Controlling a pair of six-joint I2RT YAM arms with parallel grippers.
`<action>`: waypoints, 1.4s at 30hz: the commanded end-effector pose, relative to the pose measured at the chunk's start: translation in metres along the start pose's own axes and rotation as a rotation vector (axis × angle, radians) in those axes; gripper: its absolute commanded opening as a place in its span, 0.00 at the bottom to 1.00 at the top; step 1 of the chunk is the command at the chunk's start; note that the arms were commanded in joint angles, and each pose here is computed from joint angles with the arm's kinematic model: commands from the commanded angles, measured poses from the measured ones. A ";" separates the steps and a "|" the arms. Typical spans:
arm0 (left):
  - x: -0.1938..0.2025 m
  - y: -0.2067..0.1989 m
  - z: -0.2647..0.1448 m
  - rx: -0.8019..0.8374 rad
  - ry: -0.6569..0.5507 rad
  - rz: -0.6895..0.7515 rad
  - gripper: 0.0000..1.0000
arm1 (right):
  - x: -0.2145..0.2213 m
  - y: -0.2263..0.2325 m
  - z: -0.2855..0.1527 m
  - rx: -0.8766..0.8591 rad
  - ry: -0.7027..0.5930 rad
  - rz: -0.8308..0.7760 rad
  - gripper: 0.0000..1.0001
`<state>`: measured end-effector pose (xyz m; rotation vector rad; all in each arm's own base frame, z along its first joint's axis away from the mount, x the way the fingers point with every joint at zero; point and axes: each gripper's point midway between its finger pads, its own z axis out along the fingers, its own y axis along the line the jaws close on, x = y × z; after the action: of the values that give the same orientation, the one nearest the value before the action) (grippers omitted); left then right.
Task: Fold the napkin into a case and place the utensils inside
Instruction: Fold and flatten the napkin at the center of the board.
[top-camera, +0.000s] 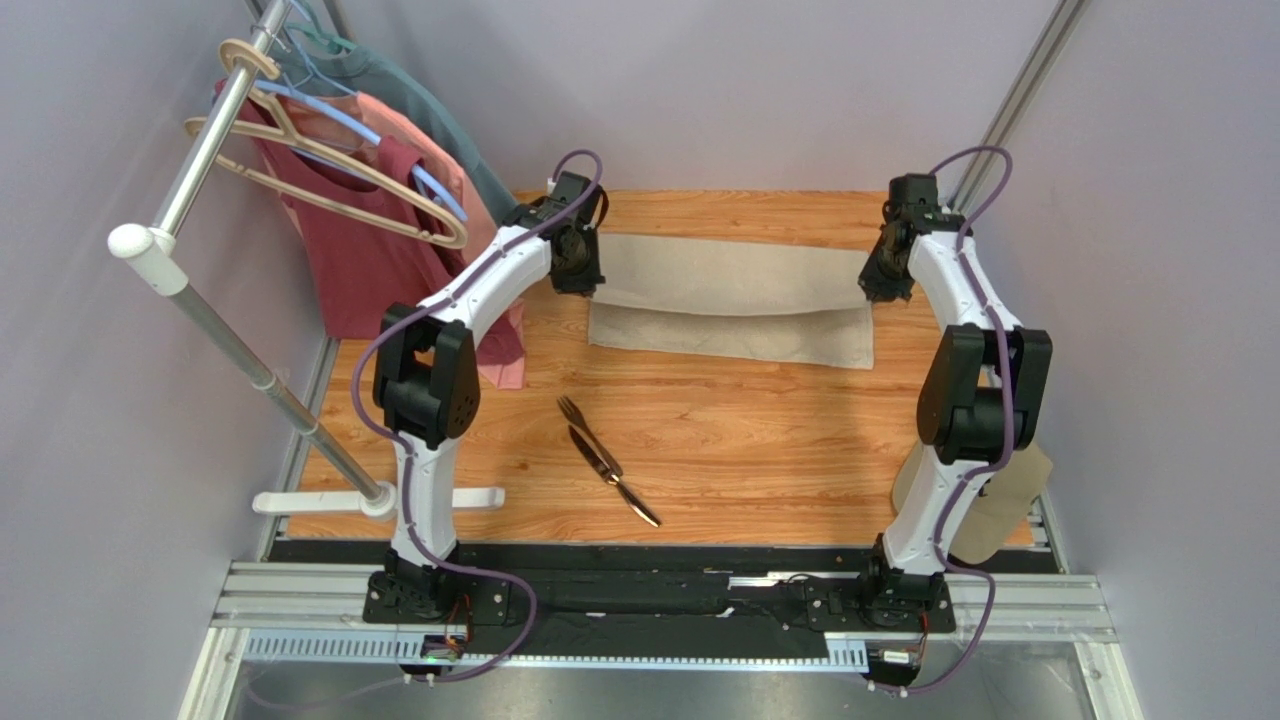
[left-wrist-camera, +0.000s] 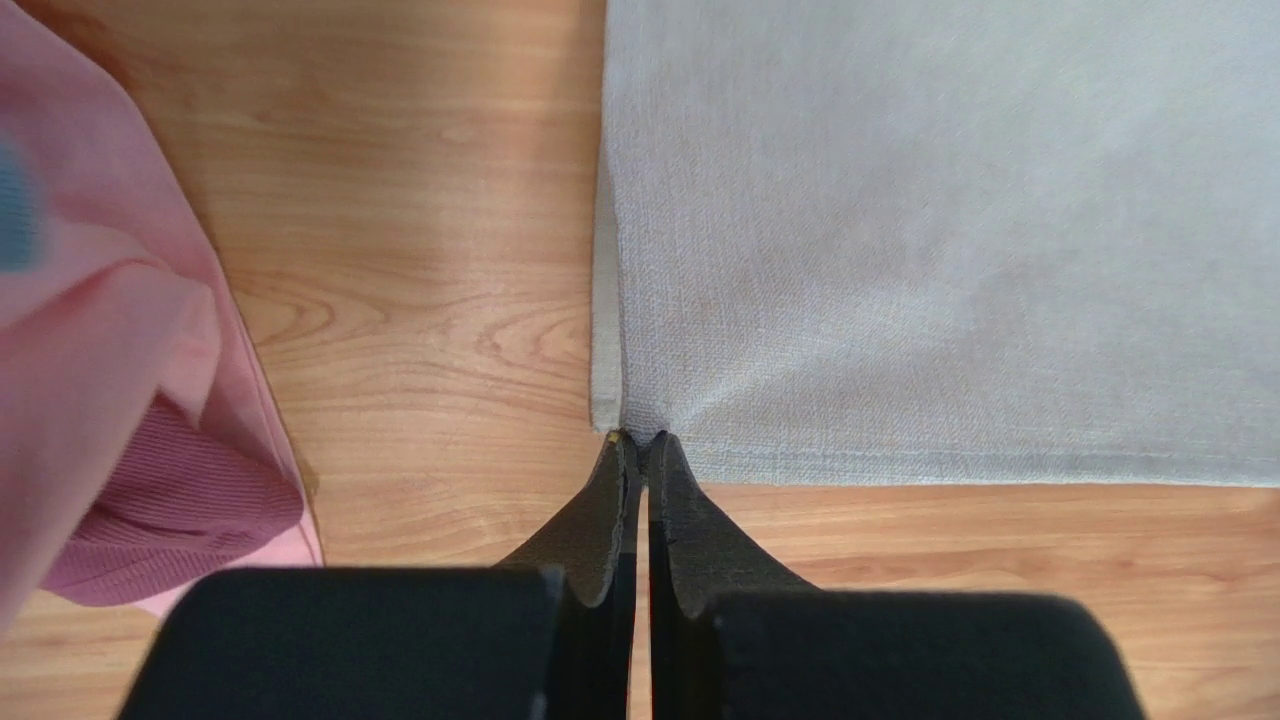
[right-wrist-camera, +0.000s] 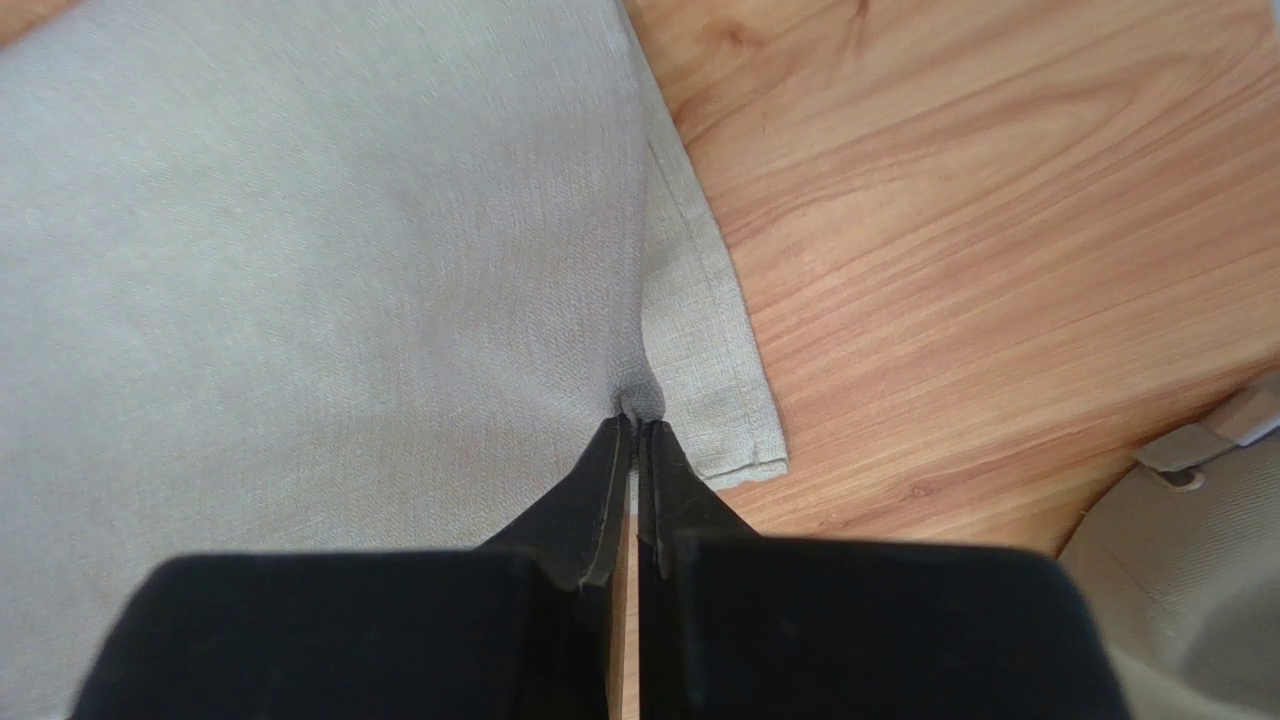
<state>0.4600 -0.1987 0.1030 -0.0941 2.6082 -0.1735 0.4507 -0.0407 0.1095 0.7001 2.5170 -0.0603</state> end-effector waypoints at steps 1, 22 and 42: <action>-0.045 -0.012 -0.043 0.049 -0.153 -0.013 0.00 | -0.031 0.003 -0.046 -0.029 -0.083 -0.043 0.00; 0.010 -0.003 0.011 0.019 0.045 0.016 0.00 | 0.062 -0.023 0.004 0.011 0.104 -0.024 0.00; -0.066 -0.027 -0.051 0.156 -0.310 -0.022 0.00 | -0.058 0.021 -0.039 -0.114 -0.185 0.037 0.00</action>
<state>0.4556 -0.2002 0.0716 -0.0724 2.6378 -0.1818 0.4196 -0.0320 0.0787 0.6899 2.6098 -0.0260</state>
